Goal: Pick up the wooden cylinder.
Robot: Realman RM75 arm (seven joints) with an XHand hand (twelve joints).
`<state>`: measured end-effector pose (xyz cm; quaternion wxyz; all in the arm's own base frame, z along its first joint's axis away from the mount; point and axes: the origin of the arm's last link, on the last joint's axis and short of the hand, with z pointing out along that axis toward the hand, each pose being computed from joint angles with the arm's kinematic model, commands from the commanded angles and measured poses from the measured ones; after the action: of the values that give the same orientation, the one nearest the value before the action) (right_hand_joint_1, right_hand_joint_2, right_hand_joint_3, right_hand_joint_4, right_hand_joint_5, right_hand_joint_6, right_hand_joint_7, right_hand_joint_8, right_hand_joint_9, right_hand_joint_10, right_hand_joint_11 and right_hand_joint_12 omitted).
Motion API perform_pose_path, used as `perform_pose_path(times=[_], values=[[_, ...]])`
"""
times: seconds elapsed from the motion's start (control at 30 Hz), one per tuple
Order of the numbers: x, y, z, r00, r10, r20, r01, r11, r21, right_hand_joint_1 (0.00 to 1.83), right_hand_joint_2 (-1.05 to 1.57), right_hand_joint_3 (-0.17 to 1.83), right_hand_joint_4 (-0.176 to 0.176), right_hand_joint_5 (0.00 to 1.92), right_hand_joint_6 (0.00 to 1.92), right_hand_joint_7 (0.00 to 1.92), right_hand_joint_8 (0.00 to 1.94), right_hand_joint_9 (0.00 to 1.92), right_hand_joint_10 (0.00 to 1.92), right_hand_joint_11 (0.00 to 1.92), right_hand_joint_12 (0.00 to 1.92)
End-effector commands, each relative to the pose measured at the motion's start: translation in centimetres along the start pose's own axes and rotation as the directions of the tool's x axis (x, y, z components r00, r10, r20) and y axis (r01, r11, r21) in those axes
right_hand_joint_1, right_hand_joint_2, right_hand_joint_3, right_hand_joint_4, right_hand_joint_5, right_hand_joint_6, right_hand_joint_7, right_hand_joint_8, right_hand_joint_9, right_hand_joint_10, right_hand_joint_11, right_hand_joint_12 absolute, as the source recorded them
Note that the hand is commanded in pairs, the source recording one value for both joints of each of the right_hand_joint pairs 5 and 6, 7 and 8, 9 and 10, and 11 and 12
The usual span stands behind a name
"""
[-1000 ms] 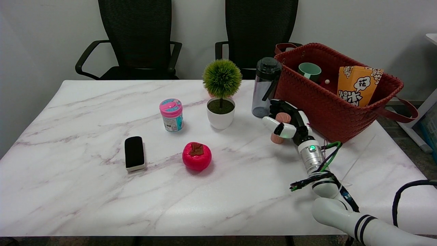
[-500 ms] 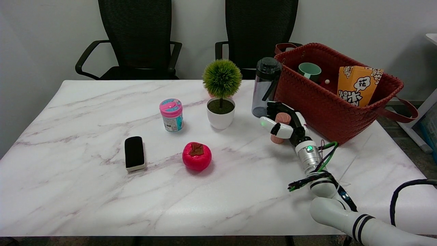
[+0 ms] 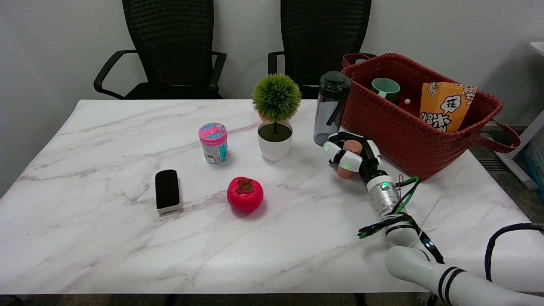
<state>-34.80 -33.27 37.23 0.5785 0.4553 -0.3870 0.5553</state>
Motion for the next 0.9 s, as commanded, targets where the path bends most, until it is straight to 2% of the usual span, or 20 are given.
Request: perform_pose_path(times=[0.03, 0.17, 0.33, 0.4, 0.5, 0.63, 0.9], values=[[0.0, 0.3, -0.3, 0.999, 0.043, -0.003, -0.043, 0.999, -0.005, 1.0, 0.69, 0.69, 0.0, 1.13, 1.13, 1.49, 1.49, 1.54, 1.54, 1.34, 1.34], [0.0, 0.3, -0.3, 0.999, 0.043, -0.003, -0.043, 0.999, -0.005, 0.98, 0.8, 0.69, 0.0, 1.32, 1.32, 1.64, 1.64, 1.68, 1.68, 1.55, 1.55], [0.1, 0.4, -0.3, 0.999, 0.041, -0.005, -0.041, 0.999, -0.009, 0.94, 0.95, 0.77, 0.0, 1.81, 1.81, 1.88, 1.88, 1.88, 1.88, 1.79, 1.79], [0.1, 0.4, -0.3, 0.999, 0.041, -0.005, -0.041, 0.999, -0.009, 0.95, 0.96, 0.81, 0.0, 1.92, 1.92, 1.92, 1.92, 1.92, 1.92, 1.86, 1.86], [0.1, 0.4, -0.2, 0.998, 0.055, -0.006, -0.055, 0.998, -0.007, 0.97, 0.88, 0.84, 0.0, 1.92, 1.92, 1.92, 1.92, 1.92, 1.92, 1.92, 1.92], [0.0, -0.1, -0.2, 0.997, 0.077, -0.008, -0.077, 0.997, 0.018, 0.99, 0.9, 0.84, 0.0, 1.92, 1.92, 1.92, 1.92, 1.92, 1.92, 1.92, 1.92], [0.2, -3.1, 0.0, 0.994, 0.106, -0.012, -0.103, 0.985, 0.14, 1.01, 1.25, 0.92, 0.0, 1.92, 1.92, 1.92, 1.92, 1.92, 1.92, 1.92, 1.92]])
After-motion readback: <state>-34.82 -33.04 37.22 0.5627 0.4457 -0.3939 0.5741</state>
